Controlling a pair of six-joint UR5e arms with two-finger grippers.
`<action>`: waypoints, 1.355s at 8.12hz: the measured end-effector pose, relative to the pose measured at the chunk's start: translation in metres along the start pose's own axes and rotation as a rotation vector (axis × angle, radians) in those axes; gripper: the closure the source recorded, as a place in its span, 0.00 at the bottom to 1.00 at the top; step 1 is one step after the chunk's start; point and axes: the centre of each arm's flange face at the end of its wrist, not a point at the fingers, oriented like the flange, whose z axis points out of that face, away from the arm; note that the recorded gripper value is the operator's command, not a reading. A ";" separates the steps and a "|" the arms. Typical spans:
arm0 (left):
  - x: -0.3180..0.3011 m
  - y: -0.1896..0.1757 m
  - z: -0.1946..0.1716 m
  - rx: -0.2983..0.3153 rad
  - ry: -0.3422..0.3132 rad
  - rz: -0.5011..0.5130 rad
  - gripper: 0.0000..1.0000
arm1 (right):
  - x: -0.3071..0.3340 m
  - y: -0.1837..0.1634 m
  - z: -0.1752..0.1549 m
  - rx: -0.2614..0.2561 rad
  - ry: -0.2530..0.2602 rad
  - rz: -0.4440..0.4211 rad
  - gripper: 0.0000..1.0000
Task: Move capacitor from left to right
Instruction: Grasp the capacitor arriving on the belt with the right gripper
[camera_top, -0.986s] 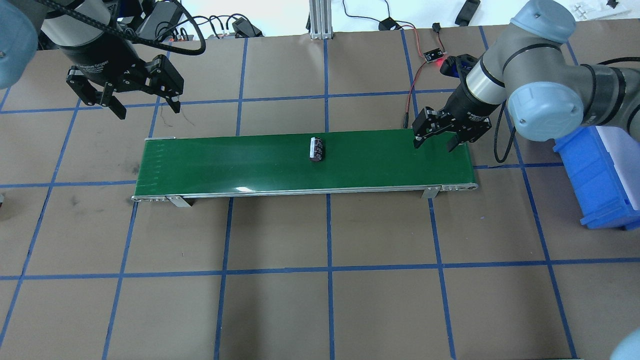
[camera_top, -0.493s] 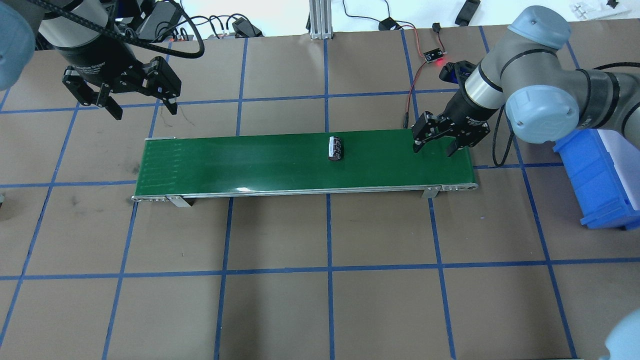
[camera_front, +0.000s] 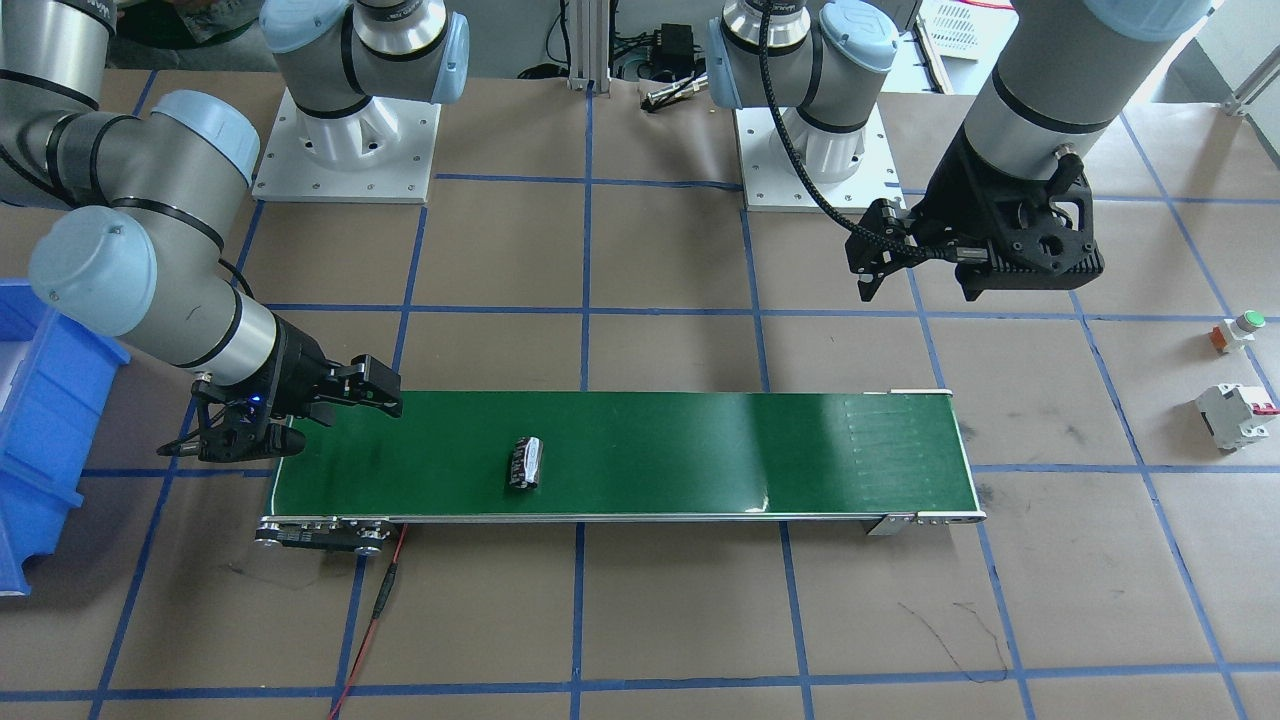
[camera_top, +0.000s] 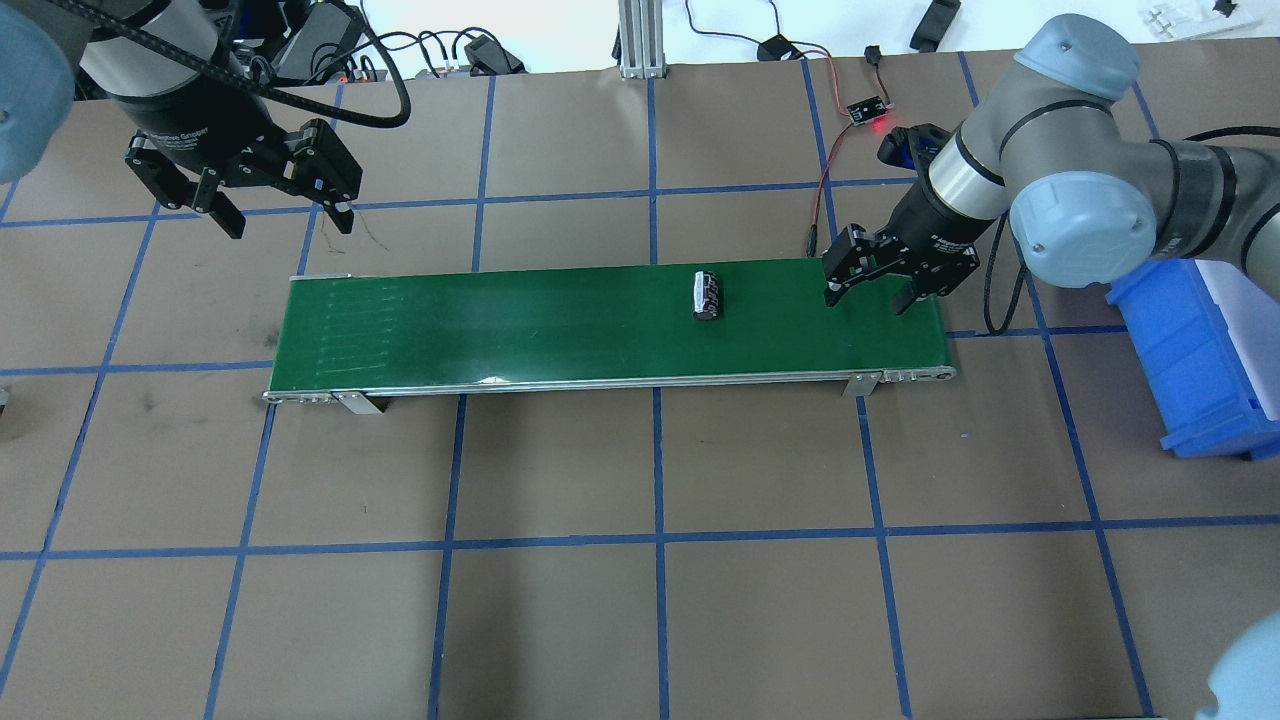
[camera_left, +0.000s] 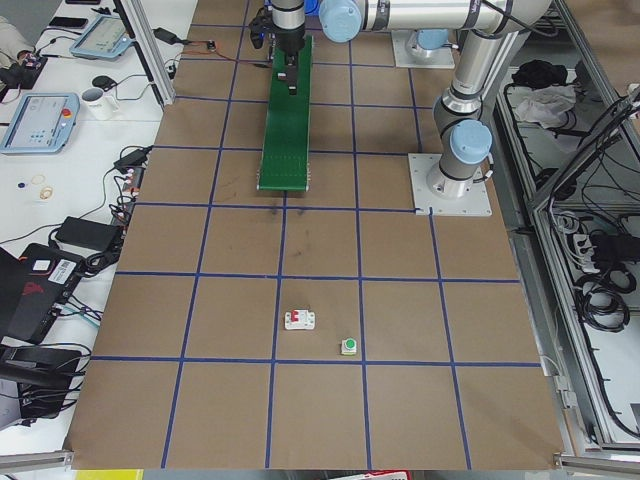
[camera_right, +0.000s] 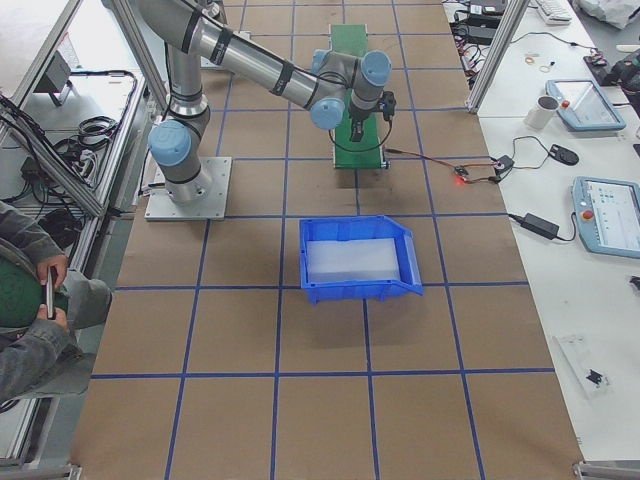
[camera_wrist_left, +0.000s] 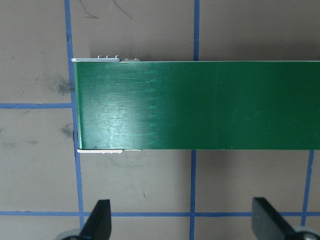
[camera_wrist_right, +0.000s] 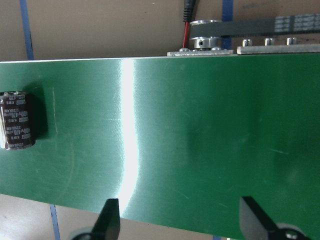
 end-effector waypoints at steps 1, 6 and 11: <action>0.000 0.000 0.000 -0.001 0.000 0.007 0.00 | 0.000 0.000 0.001 -0.001 -0.005 0.001 0.14; 0.000 0.000 -0.001 0.003 -0.001 0.013 0.00 | -0.001 -0.005 0.012 -0.013 -0.052 0.012 0.14; 0.000 0.000 -0.003 0.008 -0.002 0.013 0.00 | 0.012 -0.020 0.020 0.012 -0.046 0.022 0.14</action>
